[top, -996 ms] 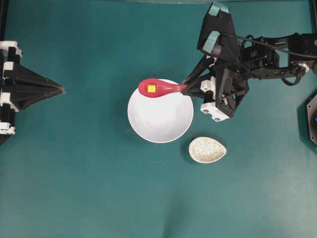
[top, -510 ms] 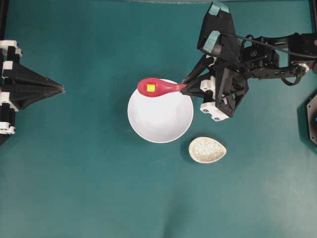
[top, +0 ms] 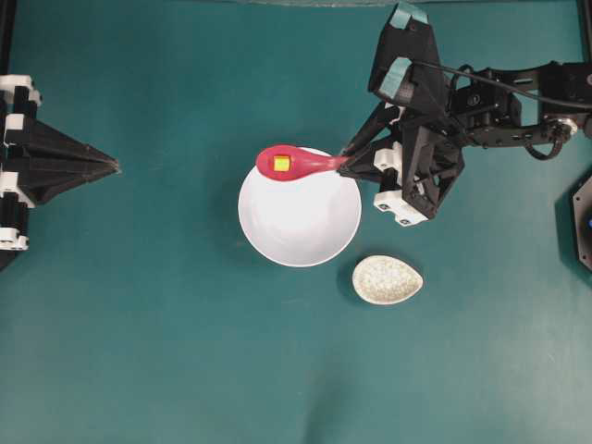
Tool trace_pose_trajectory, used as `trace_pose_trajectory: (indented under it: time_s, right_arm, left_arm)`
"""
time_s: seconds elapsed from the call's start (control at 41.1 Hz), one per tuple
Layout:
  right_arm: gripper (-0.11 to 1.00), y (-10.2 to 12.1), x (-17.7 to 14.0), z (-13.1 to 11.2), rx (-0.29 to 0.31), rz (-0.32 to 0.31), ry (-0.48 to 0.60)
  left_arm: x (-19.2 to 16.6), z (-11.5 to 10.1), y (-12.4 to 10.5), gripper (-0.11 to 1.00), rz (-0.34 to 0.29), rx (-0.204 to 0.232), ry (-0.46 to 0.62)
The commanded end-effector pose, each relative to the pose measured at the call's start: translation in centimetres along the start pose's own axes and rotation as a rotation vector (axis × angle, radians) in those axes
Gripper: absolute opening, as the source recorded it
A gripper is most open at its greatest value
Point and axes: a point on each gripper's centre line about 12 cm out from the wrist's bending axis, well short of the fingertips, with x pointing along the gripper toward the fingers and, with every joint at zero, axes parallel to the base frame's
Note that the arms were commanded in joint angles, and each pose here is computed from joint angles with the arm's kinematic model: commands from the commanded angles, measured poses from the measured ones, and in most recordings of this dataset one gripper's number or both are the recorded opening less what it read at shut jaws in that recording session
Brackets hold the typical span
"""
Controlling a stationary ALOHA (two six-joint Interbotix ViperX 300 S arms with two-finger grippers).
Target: Scoop the yellow hexagonal prism block from the bowl with a spoon using the right arm.
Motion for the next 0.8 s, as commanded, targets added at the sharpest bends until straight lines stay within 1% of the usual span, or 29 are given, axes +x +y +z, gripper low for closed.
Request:
trace_pose_trajectory:
  time_s: [0.0, 0.51, 0.778]
  right_arm:
    - [0.23, 0.38, -1.26, 1.13, -0.004, 0.013, -0.052]
    - [0.22, 0.39, -1.26, 1.12, -0.003, 0.013, -0.052]
    - [0.18, 0.38, -1.26, 1.13, -0.006, 0.012, -0.052]
  left_arm:
    - [0.24, 1.24, 0.02, 0.04, 0.001, 0.000, -0.032]
    - [0.24, 1.19, 0.02, 0.04, 0.001, -0.002, -0.028]
    - [0.24, 1.21, 0.02, 0.04, 0.001, -0.002, -0.029]
